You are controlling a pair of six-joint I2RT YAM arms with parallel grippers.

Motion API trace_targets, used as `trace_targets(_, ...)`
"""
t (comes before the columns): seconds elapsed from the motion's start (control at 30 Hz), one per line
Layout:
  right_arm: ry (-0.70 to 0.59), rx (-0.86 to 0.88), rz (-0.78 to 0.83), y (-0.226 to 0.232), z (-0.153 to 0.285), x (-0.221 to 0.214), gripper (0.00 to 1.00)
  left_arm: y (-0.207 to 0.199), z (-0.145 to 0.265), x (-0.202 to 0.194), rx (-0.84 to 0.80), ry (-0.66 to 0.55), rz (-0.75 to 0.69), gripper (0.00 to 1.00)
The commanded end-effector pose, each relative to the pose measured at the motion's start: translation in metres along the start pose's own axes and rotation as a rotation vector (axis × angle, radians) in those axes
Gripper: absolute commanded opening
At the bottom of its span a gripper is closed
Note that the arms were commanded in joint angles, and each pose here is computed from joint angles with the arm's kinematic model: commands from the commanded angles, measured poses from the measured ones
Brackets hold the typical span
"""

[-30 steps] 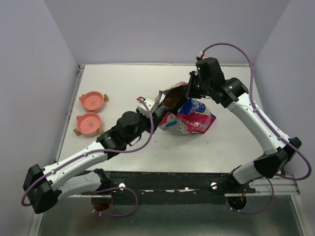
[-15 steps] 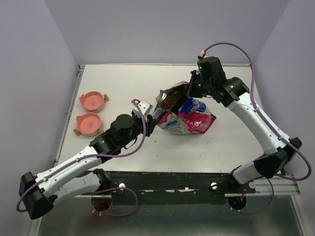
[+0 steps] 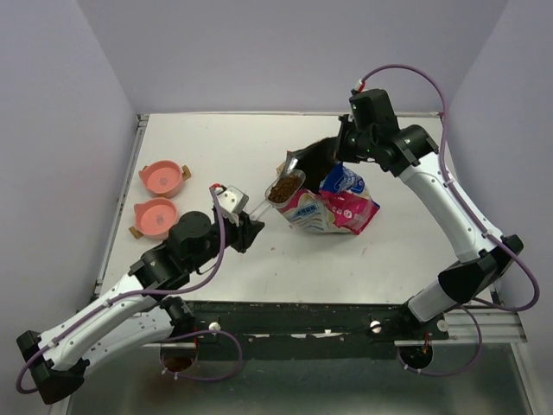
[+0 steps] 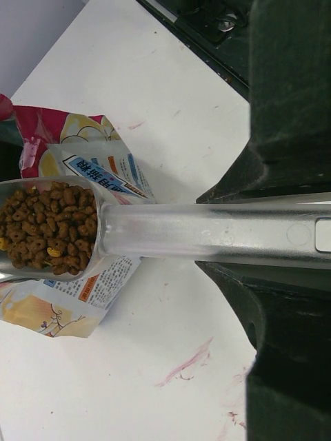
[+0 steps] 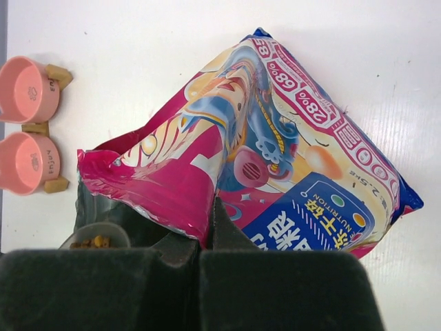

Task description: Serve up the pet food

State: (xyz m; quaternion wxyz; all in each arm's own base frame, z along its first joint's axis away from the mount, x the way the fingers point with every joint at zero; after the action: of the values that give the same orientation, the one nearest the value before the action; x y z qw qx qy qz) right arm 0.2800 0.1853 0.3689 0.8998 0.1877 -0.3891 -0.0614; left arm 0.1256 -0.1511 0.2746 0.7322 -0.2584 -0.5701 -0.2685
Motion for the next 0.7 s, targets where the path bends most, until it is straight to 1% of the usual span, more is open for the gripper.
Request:
trace_targets(0.0,-0.103,0.021,-0.019,0.001,0.003,0.026,0.0,0.003,0.015,0.011,0.023,-0.019,0.003,0.0)
trace_targets(0.17,-0.112,0.006,-0.028,-0.009,0.003,0.032,0.0,0.01,0.025,0.018,0.121,-0.048,0.027,0.0)
trace_targets(0.4,-0.118,-0.006,-0.043,-0.023,0.006,0.037,0.0,0.02,0.032,0.044,0.278,-0.106,0.041,0.0)
trace_targets(0.47,-0.116,-0.007,-0.046,-0.025,0.007,0.038,0.0,0.023,0.031,0.051,0.324,-0.129,0.046,0.0)
trace_targets(0.67,-0.111,0.007,-0.049,-0.028,0.011,0.036,0.0,0.04,0.011,0.059,0.539,-0.127,0.11,0.0)
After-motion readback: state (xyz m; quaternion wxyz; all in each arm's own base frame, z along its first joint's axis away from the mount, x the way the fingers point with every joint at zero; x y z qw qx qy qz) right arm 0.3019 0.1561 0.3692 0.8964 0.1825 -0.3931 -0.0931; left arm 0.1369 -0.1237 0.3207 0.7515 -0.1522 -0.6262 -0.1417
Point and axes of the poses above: each gripper's point midway between its finger pads, its own z axis back along the fingers, its own y axis along the line the jaws close on, x = y × z, the point moved 10 cm from there along z, back along the fingers, and after that the axes turned 6 degrees about -z, right-handed, at the moved point
